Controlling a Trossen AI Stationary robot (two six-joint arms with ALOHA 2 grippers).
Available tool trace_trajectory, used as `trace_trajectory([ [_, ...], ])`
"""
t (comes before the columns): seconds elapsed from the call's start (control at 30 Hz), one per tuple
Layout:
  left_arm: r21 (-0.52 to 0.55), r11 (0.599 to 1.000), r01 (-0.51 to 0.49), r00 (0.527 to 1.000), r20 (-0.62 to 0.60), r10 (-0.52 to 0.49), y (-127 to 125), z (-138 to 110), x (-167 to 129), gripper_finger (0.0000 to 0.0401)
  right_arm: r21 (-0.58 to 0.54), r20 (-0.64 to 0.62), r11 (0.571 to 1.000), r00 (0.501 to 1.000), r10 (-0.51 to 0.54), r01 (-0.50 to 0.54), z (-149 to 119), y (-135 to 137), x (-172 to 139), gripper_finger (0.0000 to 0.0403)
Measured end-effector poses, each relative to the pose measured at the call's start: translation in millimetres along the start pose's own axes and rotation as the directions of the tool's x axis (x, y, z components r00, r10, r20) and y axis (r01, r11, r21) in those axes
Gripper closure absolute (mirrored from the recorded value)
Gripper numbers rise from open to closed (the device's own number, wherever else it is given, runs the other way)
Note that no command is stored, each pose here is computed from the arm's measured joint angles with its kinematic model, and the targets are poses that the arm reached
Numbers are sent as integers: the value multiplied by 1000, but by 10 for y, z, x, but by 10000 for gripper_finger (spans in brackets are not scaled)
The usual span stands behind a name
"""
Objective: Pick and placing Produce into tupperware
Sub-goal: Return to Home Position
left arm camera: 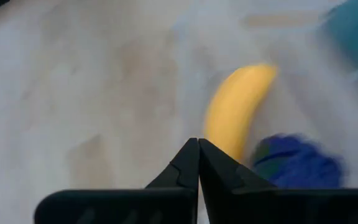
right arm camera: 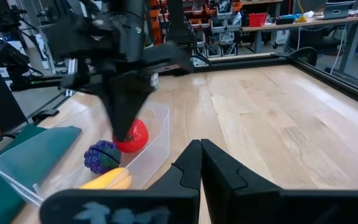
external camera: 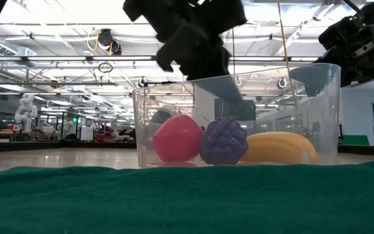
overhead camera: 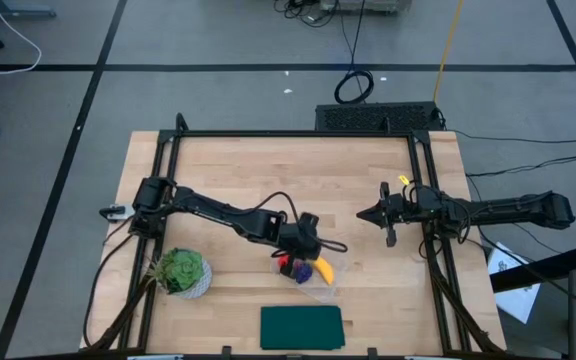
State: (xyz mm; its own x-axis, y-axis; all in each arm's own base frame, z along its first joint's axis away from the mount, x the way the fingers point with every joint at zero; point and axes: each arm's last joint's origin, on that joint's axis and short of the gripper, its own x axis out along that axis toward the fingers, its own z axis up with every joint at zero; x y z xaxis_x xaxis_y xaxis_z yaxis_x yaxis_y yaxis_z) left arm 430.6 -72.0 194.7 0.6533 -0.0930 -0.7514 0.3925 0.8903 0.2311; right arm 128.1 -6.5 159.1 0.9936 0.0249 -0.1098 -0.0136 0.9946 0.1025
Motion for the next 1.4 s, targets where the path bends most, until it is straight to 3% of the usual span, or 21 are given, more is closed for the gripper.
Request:
trace_trajectory([
  [0.2,13,991,-134,988,-79,134,38,32,-304,396,-2,5,1000,1000,0,0,5,0,0,403],
  [0.57,-24,945,-327,943,56,328,78,297,-1320,399,-13,36,1000,999,3,-3,35,3,0,403],
  [0.87,-65,929,-363,926,81,368,53,260,-1940,399,-12,53,1000,999,5,-5,51,5,-1,403],
  [1.07,-59,898,-437,895,73,440,-54,236,-2208,400,-19,84,1000,996,10,-9,81,9,-3,403],
  [1.4,-126,897,-424,868,226,442,-159,211,-2785,400,-36,125,999,992,22,-18,122,16,-8,403],
])
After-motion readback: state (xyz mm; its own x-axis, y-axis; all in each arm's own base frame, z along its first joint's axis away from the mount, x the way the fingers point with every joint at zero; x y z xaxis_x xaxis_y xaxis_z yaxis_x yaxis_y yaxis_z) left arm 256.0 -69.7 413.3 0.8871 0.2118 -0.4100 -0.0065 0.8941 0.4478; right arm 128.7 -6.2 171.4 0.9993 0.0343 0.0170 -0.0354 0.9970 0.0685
